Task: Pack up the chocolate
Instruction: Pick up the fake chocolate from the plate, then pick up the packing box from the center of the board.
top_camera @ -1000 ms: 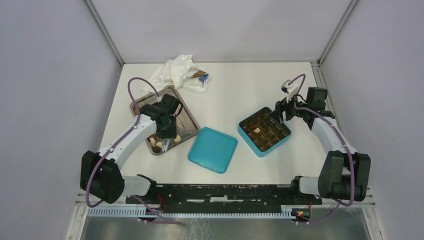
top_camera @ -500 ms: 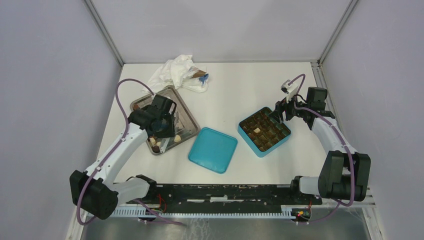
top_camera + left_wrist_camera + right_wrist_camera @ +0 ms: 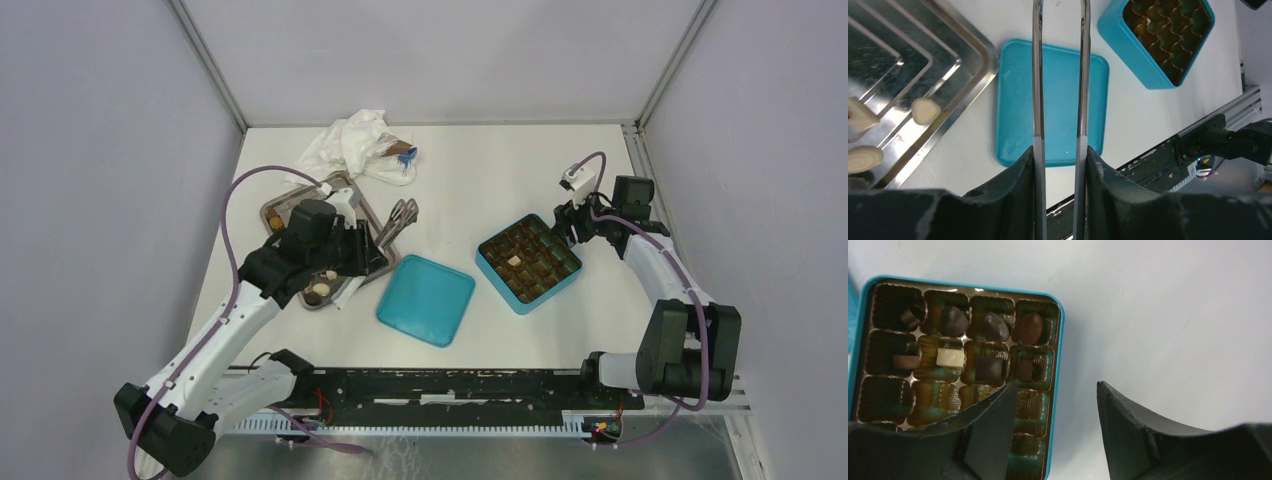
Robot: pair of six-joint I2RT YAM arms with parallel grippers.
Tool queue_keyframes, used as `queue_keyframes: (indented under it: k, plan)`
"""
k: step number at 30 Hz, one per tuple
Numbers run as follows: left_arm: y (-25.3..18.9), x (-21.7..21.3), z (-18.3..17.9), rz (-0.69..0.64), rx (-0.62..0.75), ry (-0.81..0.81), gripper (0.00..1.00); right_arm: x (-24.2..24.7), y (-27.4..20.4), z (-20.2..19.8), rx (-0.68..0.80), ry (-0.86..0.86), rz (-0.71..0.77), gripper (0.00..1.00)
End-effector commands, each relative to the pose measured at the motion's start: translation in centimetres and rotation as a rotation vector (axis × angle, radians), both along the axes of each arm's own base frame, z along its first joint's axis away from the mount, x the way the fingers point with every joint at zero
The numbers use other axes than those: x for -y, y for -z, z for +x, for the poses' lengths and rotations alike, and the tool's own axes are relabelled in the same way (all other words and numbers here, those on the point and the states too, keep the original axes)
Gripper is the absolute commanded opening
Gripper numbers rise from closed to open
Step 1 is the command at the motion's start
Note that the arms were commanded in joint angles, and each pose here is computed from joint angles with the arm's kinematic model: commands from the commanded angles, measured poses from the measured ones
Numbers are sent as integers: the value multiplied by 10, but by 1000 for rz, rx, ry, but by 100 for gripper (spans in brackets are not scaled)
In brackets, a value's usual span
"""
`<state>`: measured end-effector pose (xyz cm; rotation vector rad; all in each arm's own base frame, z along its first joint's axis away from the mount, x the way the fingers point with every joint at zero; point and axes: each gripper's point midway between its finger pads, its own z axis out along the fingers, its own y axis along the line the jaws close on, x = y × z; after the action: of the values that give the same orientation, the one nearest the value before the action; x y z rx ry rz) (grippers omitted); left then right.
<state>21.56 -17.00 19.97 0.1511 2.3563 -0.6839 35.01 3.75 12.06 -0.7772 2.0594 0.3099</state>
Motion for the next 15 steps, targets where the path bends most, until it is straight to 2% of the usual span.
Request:
queue_keyframes:
  k: [1, 7, 15]
  plan:
    - [-31, 43, 4, -166, 90, 88, 2, 15, 11, 3, -36, 6, -83, 63]
    - [-31, 84, -3, -172, 122, 162, 2, 19, 26, -6, -112, -28, -111, 52]
    - [-24, 122, -7, -166, 129, 226, 2, 25, 40, -14, -157, -29, -115, 47]
